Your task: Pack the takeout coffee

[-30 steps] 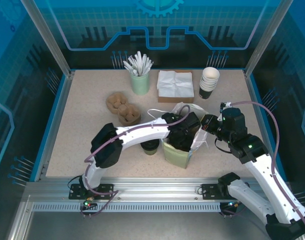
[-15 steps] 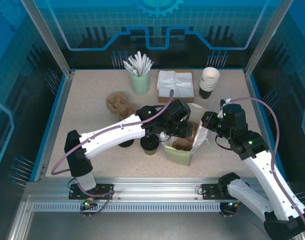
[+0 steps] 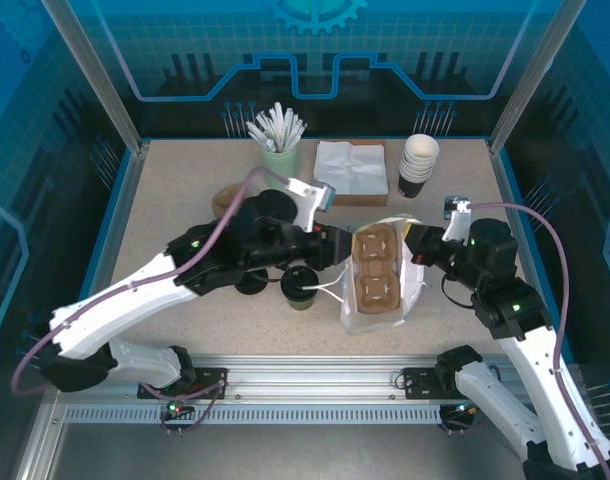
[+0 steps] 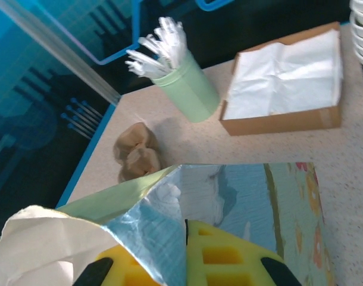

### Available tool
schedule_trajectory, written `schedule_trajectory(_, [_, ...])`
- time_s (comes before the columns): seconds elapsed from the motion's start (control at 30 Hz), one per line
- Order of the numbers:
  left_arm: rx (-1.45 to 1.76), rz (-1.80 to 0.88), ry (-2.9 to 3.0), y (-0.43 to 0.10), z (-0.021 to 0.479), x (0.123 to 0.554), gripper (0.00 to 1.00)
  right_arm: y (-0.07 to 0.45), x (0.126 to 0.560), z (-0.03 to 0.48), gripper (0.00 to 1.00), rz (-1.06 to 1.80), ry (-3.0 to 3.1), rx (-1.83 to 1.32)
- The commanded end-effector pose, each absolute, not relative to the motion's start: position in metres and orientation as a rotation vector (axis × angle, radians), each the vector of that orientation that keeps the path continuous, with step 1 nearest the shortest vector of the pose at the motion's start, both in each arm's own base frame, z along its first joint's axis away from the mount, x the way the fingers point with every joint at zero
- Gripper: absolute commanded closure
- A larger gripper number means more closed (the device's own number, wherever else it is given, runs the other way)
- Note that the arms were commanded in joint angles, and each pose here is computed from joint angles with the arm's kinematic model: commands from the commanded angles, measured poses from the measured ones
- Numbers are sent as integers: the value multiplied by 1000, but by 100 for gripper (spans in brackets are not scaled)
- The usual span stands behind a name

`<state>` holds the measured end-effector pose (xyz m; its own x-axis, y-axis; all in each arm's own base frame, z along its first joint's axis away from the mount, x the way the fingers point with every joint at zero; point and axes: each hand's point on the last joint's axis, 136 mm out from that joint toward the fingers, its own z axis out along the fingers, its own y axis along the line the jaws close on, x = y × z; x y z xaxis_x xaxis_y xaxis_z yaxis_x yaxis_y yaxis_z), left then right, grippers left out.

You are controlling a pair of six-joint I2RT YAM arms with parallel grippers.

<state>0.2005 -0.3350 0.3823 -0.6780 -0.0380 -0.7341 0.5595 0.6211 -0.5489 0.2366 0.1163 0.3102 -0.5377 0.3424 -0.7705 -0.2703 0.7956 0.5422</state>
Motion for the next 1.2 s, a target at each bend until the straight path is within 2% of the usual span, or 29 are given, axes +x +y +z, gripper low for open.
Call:
schedule_trajectory(0.0, [405,-948,2022,-315,387,209,59,126,231,326,100,816,1907,-84])
schedule_trajectory(0.1, [382,-922,2002,-302,387,210,59,126,228,327,100,823,1900,-85])
schedule_trajectory(0.17, [366,-901,2005,-296,385,212,59,122,231,311,100,810,1948,-31])
schedule_trajectory(0.43, [328,-858,2062,-292,367,223,57,115,241,293,100,813,2041,142])
schedule_trajectory(0.5, [309,-844,2089,-292,362,228,56,112,244,302,100,822,2048,194])
schedule_trajectory(0.7, [252,-783,2169,-285,341,242,55,99,267,295,100,836,2118,405])
schedule_trajectory(0.9, [200,-755,2211,-275,326,247,54,96,294,280,100,857,2196,480])
schedule_trajectory(1.0, [177,-749,2225,-270,320,249,54,96,305,272,92,817,2266,465])
schedule_trajectory(1.17, [163,-723,2257,-263,311,250,52,96,313,269,73,745,2376,382])
